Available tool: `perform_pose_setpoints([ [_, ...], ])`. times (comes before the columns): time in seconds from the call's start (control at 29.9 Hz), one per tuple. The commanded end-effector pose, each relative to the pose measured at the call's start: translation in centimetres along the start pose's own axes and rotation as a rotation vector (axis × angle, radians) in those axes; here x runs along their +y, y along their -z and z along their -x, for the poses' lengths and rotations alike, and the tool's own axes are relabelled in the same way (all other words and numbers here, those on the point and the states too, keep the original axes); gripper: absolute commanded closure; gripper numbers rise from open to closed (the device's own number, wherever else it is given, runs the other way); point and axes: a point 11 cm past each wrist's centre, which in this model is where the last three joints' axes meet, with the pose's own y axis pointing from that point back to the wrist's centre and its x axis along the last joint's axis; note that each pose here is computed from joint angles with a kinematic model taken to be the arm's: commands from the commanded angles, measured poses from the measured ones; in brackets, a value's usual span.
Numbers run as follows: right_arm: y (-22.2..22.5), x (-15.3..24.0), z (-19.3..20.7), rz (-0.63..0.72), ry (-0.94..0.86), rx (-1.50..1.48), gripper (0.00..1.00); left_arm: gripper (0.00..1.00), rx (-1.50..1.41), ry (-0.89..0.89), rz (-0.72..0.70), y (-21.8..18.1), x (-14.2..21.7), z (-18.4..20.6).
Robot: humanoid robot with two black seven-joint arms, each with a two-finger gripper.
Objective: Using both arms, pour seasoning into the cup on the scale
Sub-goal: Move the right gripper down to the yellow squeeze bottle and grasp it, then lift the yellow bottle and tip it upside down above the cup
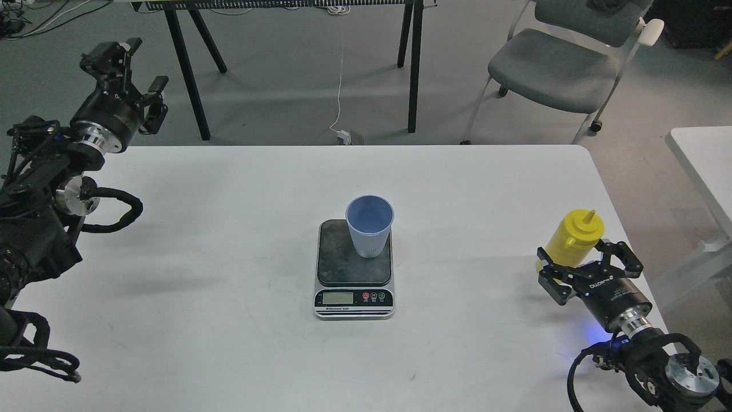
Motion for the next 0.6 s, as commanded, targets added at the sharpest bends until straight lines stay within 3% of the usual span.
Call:
perform_pose_setpoints([
  [0.0,-0.7,-1.1,0.0,-0.045,0.009,0.014,0.36,0.24,0.001,-0.004,-0.007,0.3,0.3,-0.2],
  [0.07,-0.2,-1.2,0.0,-0.085,0.006,0.062,0.43,0.24,-0.003,-0.009,-0.006,0.2,0.4,-0.5],
  [0.23,0.3,-0.9,0.1,-0.114,0.007,0.139,0.48,0.24,-0.012,-0.015,-0.001,-0.3,0.6,-1.1],
  [0.3,0.4,-0.9,0.1,-0.116,0.004,0.144,0.86,0.24,-0.011,-0.016,0.0,-0.4,0.6,-1.1],
  [0.5,1.7,-1.2,1.0,-0.124,0.019,0.185,0.87,0.24,-0.008,-0.014,0.005,-0.5,0.5,-1.0],
  [0.57,2.4,-2.8,3.4,-0.092,0.065,0.291,0.86,0.24,-0.009,-0.011,0.008,-0.7,0.3,-0.9],
])
